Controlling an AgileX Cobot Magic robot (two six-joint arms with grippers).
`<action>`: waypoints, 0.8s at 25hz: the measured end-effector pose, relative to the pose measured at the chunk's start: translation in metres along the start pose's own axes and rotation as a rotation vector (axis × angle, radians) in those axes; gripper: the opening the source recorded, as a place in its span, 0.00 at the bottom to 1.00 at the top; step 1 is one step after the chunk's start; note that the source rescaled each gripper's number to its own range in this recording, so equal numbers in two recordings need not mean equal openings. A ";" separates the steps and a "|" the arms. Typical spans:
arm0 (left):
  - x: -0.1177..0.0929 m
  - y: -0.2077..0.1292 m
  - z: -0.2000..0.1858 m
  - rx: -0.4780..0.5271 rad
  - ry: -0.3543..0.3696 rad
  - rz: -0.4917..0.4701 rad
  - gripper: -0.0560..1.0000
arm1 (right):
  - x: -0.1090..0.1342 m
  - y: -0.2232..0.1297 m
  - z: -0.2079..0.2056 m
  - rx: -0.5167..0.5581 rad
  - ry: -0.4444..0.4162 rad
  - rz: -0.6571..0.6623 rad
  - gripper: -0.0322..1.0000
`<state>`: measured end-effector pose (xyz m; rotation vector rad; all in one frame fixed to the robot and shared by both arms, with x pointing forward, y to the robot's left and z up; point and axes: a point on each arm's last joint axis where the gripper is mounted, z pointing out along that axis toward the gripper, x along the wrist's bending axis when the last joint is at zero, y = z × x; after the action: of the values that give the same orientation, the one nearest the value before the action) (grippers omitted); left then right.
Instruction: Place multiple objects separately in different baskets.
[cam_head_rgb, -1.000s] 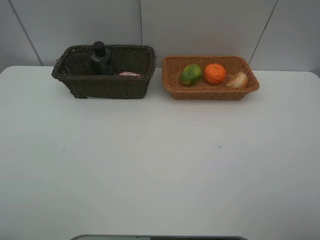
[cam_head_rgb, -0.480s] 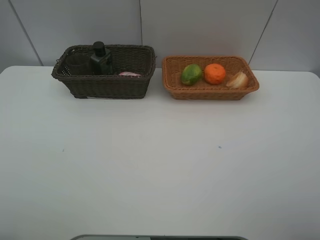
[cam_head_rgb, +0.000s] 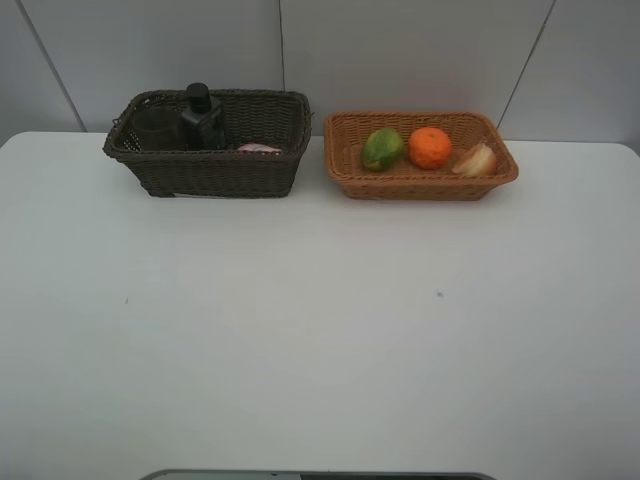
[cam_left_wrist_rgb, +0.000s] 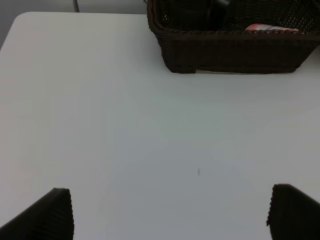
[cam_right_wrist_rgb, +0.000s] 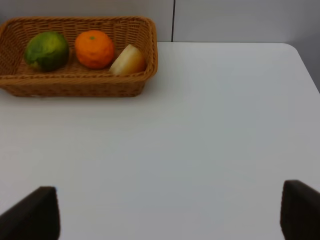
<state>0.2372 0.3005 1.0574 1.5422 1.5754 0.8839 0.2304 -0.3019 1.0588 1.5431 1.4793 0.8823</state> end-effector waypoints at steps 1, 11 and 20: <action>0.001 -0.002 0.000 -0.006 0.010 0.006 1.00 | 0.000 0.000 0.000 0.000 0.000 0.000 0.88; 0.002 -0.006 -0.003 -0.035 0.023 0.013 1.00 | 0.000 0.000 0.000 0.000 0.000 0.000 0.88; 0.003 -0.007 -0.002 -0.034 0.022 0.014 1.00 | 0.000 0.000 0.000 0.000 0.000 0.000 0.88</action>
<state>0.2321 0.3028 1.0527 1.5262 1.5593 0.9338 0.2304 -0.3019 1.0588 1.5431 1.4793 0.8823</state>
